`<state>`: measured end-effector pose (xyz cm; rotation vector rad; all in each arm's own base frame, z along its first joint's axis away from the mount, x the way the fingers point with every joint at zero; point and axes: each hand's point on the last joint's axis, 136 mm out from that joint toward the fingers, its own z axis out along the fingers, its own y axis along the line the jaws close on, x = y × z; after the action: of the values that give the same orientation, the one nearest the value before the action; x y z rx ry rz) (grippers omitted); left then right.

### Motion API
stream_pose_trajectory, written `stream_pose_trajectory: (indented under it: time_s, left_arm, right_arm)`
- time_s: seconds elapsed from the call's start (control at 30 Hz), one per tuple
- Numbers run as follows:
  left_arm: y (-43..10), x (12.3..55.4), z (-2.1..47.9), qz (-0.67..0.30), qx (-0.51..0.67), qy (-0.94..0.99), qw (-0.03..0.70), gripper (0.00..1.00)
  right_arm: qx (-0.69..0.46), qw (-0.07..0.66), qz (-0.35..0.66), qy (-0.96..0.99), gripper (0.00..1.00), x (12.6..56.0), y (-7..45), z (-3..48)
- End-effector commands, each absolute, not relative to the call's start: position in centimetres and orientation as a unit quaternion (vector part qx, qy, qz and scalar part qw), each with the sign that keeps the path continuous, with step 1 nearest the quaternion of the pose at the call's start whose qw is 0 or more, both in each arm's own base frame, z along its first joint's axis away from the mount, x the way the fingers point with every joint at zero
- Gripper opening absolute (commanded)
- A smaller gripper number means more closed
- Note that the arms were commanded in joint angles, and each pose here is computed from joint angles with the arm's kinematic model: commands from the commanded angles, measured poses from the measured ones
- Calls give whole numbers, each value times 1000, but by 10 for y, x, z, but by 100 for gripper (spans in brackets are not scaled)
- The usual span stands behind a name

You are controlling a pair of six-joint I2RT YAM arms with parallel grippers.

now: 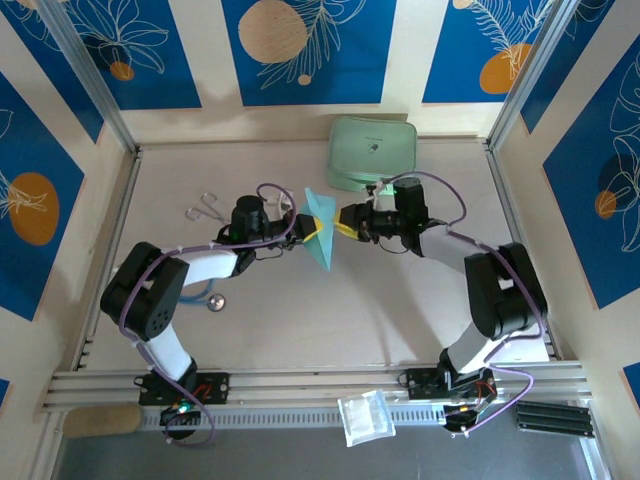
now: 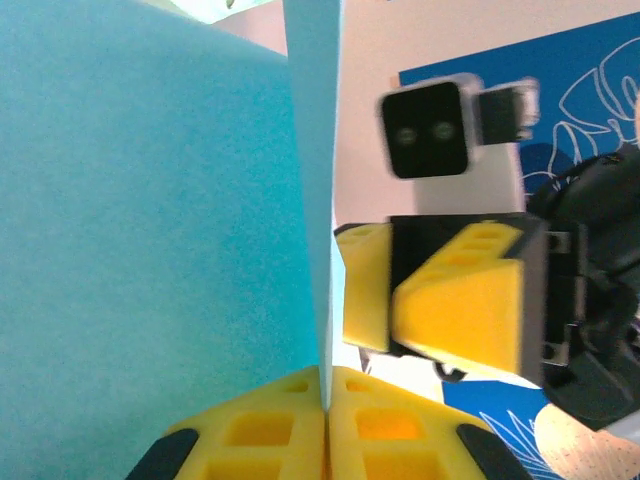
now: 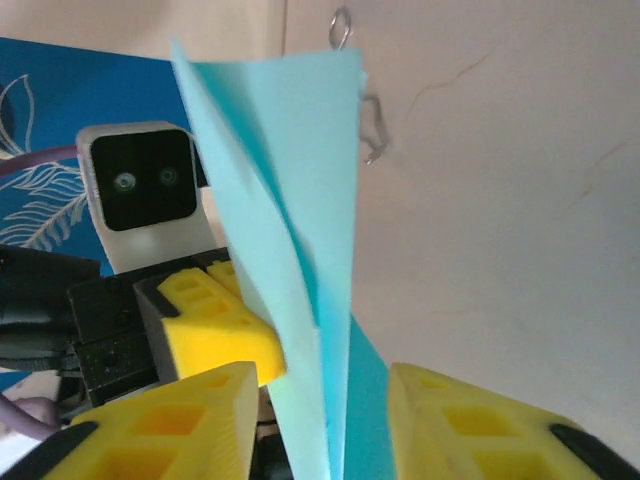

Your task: Fold a paper plane with a square sheet of paper (pick it up from the middle)

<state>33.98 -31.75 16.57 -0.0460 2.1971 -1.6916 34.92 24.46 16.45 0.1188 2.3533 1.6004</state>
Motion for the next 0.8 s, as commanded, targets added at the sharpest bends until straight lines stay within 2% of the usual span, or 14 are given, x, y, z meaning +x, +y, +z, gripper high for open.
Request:
stream_pose_trajectory:
  time_s: [0.0,0.17,0.33,0.53,0.77]
  left_arm:
    - [-314,343,160,-557,0,807,196,8]
    - [-286,343,136,-398,32,893,208,8]
    - [-243,345,124,-166,87,958,219,7]
    - [-219,360,121,38,137,962,232,5]
    - [-217,377,103,191,180,939,220,4]
  right_arm:
    - [61,201,470,857,46,349,214,156]
    - [72,266,366,889,49,347,173,159]
    - [83,302,298,902,51,343,141,162]
    - [111,314,276,902,51,339,121,160]
    - [137,307,260,905,49,338,106,156]
